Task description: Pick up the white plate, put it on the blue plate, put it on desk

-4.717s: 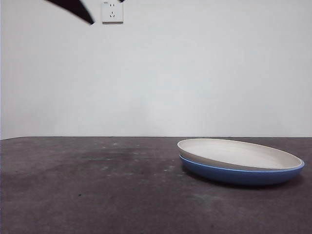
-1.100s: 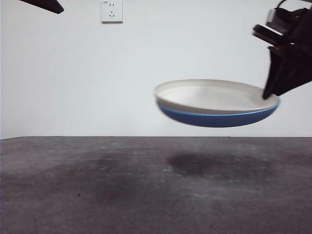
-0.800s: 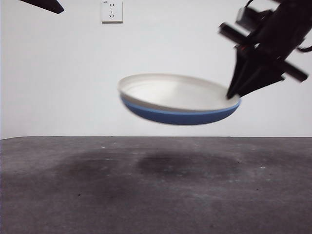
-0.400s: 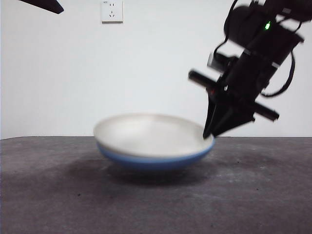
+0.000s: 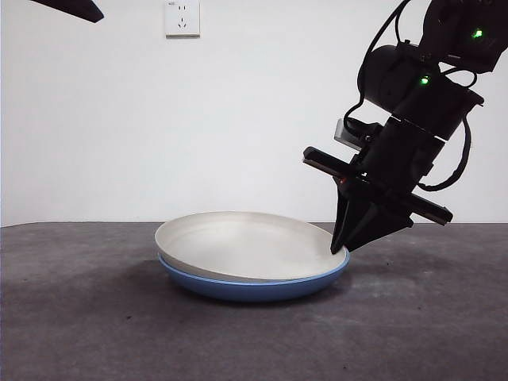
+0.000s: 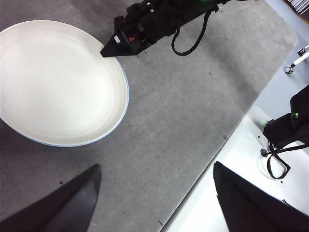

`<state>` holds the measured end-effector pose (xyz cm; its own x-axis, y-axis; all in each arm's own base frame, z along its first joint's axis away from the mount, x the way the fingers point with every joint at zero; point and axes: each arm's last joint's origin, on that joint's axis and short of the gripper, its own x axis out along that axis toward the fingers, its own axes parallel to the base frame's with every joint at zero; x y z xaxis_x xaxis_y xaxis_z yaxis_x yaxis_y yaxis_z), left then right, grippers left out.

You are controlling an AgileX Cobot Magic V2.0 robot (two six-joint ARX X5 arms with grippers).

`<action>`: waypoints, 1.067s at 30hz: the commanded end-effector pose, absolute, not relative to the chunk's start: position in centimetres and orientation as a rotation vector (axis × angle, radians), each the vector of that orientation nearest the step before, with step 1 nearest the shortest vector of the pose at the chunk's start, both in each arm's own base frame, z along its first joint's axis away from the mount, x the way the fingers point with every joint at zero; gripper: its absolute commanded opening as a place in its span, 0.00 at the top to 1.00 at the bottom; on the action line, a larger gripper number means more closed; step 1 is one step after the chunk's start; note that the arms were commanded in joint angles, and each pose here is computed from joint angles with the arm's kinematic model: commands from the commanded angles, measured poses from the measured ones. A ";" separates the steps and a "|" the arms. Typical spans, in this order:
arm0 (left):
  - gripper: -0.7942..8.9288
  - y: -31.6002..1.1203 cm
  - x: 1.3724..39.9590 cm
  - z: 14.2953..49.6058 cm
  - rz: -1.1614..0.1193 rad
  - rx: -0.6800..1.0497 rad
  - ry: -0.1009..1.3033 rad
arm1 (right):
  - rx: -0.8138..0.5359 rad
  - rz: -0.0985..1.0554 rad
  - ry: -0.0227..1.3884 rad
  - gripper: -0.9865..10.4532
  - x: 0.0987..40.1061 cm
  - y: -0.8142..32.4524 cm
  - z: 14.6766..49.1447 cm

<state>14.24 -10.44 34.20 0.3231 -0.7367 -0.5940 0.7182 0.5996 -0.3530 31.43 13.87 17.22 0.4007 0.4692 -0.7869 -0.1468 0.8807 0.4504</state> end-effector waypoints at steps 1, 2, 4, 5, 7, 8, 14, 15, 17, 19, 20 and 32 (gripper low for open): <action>0.53 -10.6 14.3 34.4 -0.965 -0.023 0.783 | 0.348 0.400 1.090 0.90 32.0 14.3 17.1; 0.53 -10.6 14.3 34.4 -0.965 -0.024 0.784 | 0.348 0.400 1.091 0.90 31.9 14.3 17.1; 0.53 -10.6 14.3 34.4 -0.964 -0.026 0.785 | 0.347 0.396 1.095 0.86 31.9 14.3 17.1; 0.53 -10.6 14.3 34.4 -0.964 -0.026 0.785 | 0.345 0.393 1.095 0.81 31.9 14.3 17.0; 0.53 -10.6 14.3 34.4 -0.964 -0.025 0.786 | 0.347 0.391 1.096 0.73 31.9 14.3 17.0; 0.53 -10.6 14.3 34.4 -0.964 -0.025 0.786 | 0.349 0.391 1.096 0.72 31.9 14.3 17.0; 0.53 -10.6 14.3 34.4 -0.964 -0.025 0.786 | 0.349 0.394 1.094 0.71 31.7 14.2 17.6; 0.53 -10.6 14.3 34.4 -0.964 -0.025 0.786 | 0.349 0.396 1.089 0.70 31.5 14.1 17.9; 0.53 -10.6 14.3 34.4 -0.964 -0.025 0.786 | 0.348 0.401 1.074 0.69 31.3 14.0 18.7; 0.53 -10.6 14.3 34.4 -0.964 -0.025 0.786 | 0.340 0.411 1.049 0.67 30.9 13.8 19.8; 0.53 -10.6 14.3 34.4 -0.964 -0.025 0.786 | 0.335 0.420 1.033 0.67 30.6 13.7 20.4; 0.53 -10.6 14.3 34.4 -0.964 -0.025 0.785 | 0.192 0.555 0.861 0.67 23.7 11.1 29.5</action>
<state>14.23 -10.43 34.18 0.3219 -0.7360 -0.5955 0.7173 0.6001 -0.3539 23.99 11.03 28.63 0.5135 0.5245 -0.6791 -0.3264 0.8513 0.4107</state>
